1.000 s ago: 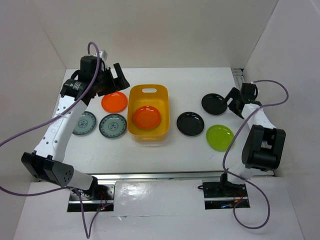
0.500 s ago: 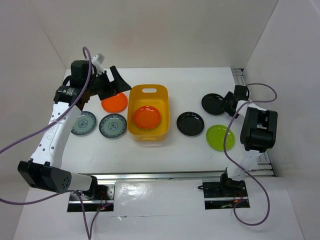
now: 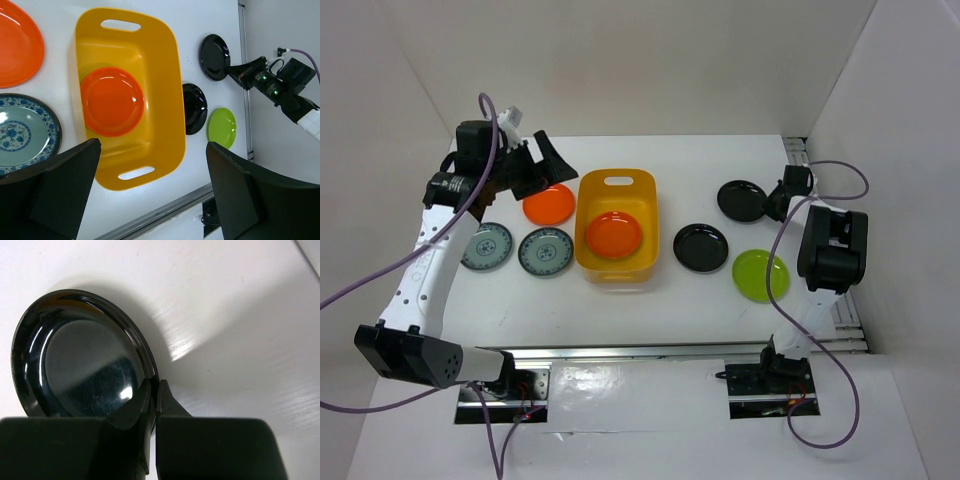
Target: Place the plates into the plastic bin on the countertop
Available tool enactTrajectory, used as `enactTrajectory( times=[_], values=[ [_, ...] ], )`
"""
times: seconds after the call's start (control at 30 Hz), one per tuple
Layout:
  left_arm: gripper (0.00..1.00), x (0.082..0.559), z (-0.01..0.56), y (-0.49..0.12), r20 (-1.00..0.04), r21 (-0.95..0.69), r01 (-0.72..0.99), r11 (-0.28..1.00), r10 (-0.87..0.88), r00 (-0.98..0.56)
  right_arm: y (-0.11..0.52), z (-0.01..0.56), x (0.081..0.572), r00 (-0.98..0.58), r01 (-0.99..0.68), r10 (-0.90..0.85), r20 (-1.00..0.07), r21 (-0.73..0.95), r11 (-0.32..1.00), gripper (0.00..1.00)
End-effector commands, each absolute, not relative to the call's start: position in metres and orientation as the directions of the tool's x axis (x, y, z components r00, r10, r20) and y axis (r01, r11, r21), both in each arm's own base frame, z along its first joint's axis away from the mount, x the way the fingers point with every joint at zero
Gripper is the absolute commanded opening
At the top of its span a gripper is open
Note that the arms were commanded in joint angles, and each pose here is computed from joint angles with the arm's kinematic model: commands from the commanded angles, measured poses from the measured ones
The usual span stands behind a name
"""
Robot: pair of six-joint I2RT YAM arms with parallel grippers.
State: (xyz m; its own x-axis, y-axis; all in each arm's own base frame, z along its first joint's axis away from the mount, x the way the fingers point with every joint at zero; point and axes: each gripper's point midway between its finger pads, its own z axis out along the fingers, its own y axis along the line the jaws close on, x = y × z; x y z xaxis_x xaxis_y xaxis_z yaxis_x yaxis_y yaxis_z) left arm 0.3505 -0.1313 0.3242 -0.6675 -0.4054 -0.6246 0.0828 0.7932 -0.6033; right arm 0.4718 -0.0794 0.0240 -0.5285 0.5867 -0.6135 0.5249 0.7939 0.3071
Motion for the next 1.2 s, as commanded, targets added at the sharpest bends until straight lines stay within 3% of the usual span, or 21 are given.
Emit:
enactTrajectory(
  times=[0.0, 0.13, 0.27, 0.43, 0.63, 0.8, 1.17],
  values=[
    [1.0, 0.35, 0.339, -0.124, -0.66, -0.597, 0.1, 0.796, -0.416, -0.626, -0.081, -0.018, 0.44, -0.625, 0.584, 0.581, -0.521, 0.182, 0.791, 0.0],
    [1.0, 0.354, 0.333, -0.115, -0.65, -0.592, 0.064, 0.803, -0.429, -0.627, -0.073, 0.025, 0.462, -0.575, 0.562, 0.579, -0.578, 0.234, 0.793, 0.0],
    [1.0, 0.363, 0.303, -0.079, -0.579, -0.565, -0.161, 0.809, -0.528, -0.622, -0.057, 0.125, 0.495, -0.443, 0.485, 0.537, -0.717, 0.312, 0.817, 0.0],
    [1.0, 0.364, 0.269, -0.043, -0.521, -0.544, -0.299, 0.784, -0.595, -0.612, -0.036, 0.207, 0.514, -0.363, 0.391, 0.496, -0.789, 0.354, 0.849, 0.0],
    [1.0, 0.375, 0.237, -0.021, -0.508, -0.482, -0.375, 0.792, -0.601, -0.617, 0.049, 0.291, 0.507, -0.313, 0.143, 0.367, -0.876, 0.339, 0.93, 0.0],
    [1.0, 0.402, 0.227, -0.012, -0.507, -0.464, -0.362, 0.809, -0.577, -0.641, 0.165, 0.288, 0.482, -0.443, -0.16, 0.123, -0.888, 0.213, 0.964, 0.0],
    [1.0, 0.47, 0.192, 0.025, -0.499, -0.395, -0.393, 0.83, -0.554, -0.666, 0.277, 0.228, 0.427, -0.534, -0.421, -0.13, -0.835, 0.129, 0.898, 0.0]
  ],
)
